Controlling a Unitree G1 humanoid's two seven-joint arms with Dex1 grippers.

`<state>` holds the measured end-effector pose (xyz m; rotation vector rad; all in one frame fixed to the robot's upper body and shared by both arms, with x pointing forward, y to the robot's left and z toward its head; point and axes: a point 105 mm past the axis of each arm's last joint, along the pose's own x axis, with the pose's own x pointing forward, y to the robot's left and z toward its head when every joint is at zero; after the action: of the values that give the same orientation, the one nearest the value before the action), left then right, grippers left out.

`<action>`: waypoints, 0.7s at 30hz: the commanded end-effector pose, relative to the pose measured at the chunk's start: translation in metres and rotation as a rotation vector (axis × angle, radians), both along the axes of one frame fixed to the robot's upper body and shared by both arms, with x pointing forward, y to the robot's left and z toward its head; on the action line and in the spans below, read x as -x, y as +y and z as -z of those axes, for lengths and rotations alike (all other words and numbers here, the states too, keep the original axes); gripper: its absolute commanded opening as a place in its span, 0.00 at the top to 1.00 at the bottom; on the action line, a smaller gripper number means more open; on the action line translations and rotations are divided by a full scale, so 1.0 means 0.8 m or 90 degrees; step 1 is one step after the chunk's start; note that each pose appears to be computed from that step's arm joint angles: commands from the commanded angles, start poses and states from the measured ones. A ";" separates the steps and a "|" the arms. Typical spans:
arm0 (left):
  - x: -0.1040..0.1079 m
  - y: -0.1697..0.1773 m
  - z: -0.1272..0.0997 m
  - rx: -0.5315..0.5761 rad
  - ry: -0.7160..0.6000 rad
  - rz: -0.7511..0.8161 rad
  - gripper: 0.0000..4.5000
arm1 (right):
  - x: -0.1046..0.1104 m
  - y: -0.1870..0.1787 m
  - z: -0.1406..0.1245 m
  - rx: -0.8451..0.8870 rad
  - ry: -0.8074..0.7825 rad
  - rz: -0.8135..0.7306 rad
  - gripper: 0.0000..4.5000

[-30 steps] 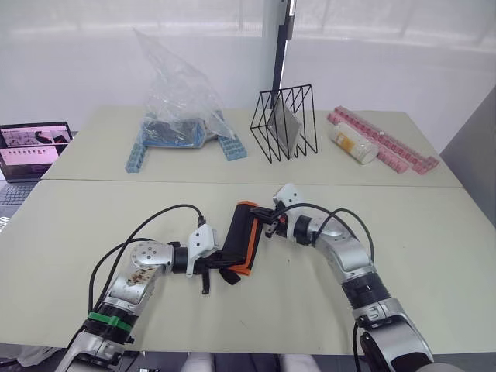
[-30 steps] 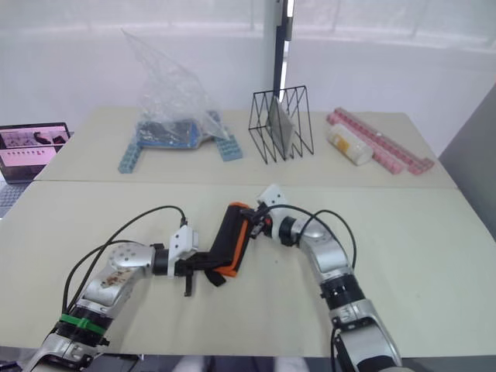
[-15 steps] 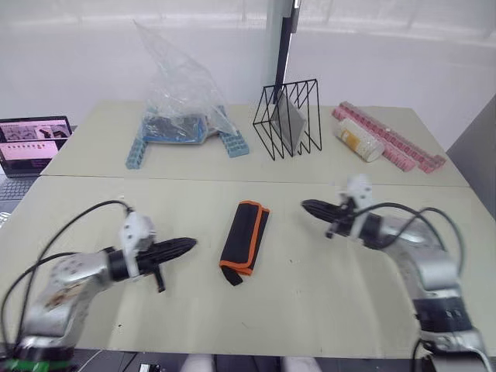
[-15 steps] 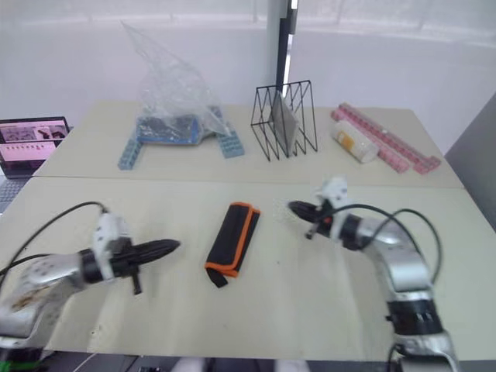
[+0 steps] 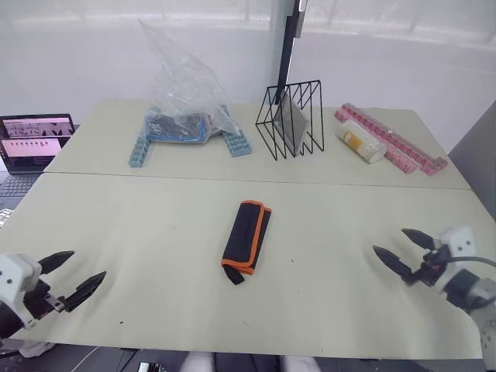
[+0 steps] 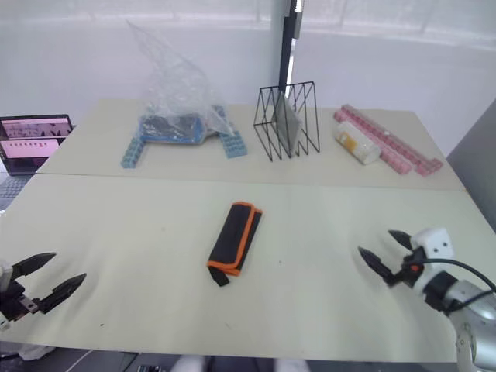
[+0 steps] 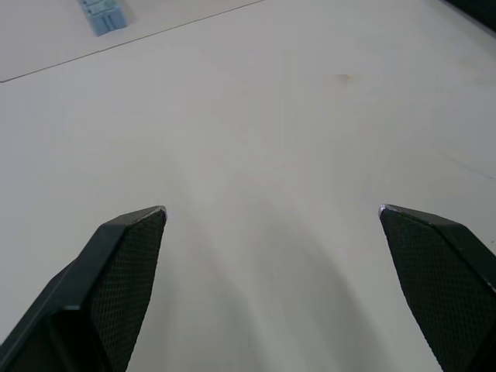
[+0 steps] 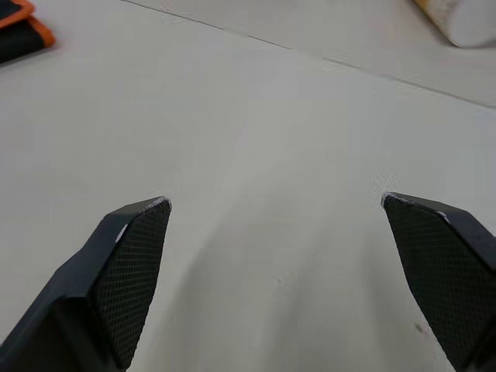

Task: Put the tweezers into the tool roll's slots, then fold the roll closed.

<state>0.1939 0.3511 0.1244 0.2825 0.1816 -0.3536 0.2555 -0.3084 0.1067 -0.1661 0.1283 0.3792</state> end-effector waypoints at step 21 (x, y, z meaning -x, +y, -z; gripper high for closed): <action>-0.006 0.009 0.006 0.008 0.014 -0.045 0.00 | 0.001 -0.018 -0.012 0.018 -0.027 0.021 0.00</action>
<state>0.1959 0.3591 0.1106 0.2221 0.2273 -0.2849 0.2548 -0.3236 0.1030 -0.1695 0.1275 0.3330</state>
